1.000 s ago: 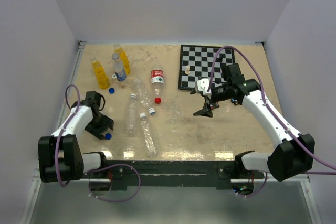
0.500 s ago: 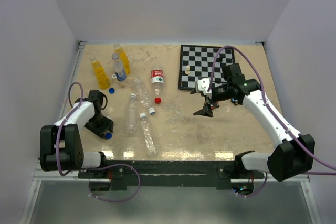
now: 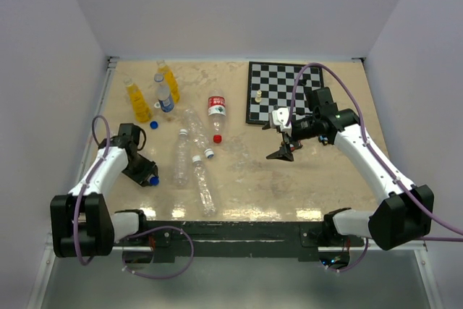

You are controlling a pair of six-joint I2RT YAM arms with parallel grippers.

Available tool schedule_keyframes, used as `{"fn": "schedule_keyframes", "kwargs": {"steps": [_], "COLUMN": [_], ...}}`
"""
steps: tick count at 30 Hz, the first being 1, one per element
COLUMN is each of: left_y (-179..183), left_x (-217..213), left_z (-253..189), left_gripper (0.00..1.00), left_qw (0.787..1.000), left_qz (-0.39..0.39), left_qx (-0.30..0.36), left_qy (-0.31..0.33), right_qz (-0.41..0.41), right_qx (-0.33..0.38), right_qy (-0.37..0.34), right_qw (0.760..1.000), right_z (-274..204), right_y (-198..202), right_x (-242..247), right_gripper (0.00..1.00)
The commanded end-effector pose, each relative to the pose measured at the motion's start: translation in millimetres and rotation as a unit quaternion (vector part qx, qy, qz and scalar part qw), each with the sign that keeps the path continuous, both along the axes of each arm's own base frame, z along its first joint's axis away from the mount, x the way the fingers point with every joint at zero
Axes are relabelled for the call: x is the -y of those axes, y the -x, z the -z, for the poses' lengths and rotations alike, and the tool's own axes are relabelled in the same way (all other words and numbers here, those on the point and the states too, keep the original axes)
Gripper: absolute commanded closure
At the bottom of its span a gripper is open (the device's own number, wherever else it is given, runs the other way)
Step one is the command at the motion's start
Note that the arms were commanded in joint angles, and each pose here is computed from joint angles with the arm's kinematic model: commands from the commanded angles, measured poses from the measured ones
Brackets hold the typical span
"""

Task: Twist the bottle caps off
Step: Pick up the bottle cap from the center of the board.

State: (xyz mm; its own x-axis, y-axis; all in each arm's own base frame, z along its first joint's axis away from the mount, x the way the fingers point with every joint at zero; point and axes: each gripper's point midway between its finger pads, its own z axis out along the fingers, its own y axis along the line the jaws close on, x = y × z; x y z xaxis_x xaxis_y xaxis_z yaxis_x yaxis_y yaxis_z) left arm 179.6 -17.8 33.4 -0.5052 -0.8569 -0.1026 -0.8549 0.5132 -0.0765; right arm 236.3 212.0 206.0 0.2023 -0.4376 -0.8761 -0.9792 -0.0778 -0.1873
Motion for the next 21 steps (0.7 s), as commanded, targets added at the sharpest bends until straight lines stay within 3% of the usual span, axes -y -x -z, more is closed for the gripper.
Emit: {"fn": "schedule_keyframes", "kwargs": {"steps": [1, 13, 21], "left_y": [-13, -106, -162], "left_x": [19, 18, 9], "left_z": [-31, -92, -69], "left_gripper": [0.80, 0.80, 0.79], "left_qw": [0.997, 0.982, 0.981], "left_qz": [0.030, 0.040, 0.027], "left_qx": [0.052, 0.180, 0.193], "left_qy": [0.045, 0.043, 0.027], "right_qz": [0.000, 0.003, 0.005], "right_qx": [0.025, 0.021, 0.014], "right_qy": [-0.009, -0.006, -0.001], "right_qw": [1.000, 1.000, 1.000], "right_z": [-15, -10, -5], "right_y": [-4, -6, -8], "right_x": [0, 0, 0], "right_gripper": [0.02, 0.02, 0.02]}}
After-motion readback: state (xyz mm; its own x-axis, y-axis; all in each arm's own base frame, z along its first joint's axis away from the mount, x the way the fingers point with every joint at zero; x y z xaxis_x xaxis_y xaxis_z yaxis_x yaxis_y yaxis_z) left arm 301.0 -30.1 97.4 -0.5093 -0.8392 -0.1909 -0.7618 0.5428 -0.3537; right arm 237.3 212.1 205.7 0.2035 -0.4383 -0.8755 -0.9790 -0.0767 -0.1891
